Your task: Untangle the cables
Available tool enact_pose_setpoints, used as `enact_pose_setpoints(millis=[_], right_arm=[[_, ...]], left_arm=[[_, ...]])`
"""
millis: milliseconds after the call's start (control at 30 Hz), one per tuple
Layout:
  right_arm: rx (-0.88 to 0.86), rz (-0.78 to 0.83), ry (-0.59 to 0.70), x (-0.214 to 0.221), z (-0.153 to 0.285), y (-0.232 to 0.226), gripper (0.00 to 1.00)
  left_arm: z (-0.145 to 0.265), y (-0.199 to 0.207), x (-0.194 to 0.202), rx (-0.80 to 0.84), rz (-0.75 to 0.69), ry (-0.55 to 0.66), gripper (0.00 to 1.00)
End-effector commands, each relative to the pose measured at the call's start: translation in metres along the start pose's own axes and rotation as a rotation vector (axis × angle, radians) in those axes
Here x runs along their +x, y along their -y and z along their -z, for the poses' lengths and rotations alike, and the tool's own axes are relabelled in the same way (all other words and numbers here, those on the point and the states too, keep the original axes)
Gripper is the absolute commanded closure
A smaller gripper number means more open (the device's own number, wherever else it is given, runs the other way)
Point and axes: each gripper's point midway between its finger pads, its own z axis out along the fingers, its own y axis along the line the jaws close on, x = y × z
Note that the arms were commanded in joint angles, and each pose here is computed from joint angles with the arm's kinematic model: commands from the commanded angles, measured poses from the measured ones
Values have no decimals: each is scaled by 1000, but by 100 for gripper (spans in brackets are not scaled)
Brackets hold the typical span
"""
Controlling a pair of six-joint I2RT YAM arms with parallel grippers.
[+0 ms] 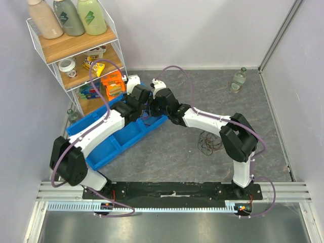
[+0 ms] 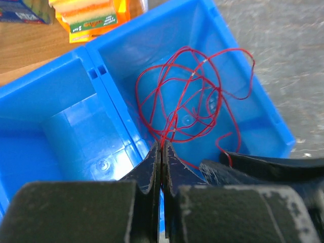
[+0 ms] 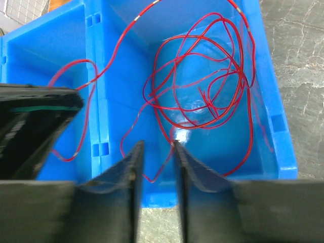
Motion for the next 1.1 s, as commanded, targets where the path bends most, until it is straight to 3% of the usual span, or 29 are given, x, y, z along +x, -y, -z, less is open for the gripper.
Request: enact_pose_setpoints(millis=[0,100,267,500,700,767,833,1000,1067], right_arm=[[37,54,3,-20,17,-5,57],[41,53,15,-30,42,-7,43],[133,67,50,-34,100,18,28],[238,40,156,-41,188,64,26],[324,47,192,-24,233,90,23],[337,39,172,-12,240,95,23],[343,30,156,-1,246,100,23],[364,16,116,21,252,109,23],[401,15,111,23,257,115,23]], left_arm=[[-13,-10,-14,-97,29,16,98],[-22,-11,-8,-112,8,-6,98],[-23,-29,3,-183,-11,-10,98],[-26,-28,12,-162,-74,-36,98],[-53,-3,1,-104,-170,9,98],[-63,4,3,-99,-167,-4,90],[-67,7,4,-119,-151,-24,73],[-45,14,-12,-38,-37,-10,20],[-29,14,-20,19,9,9,19]])
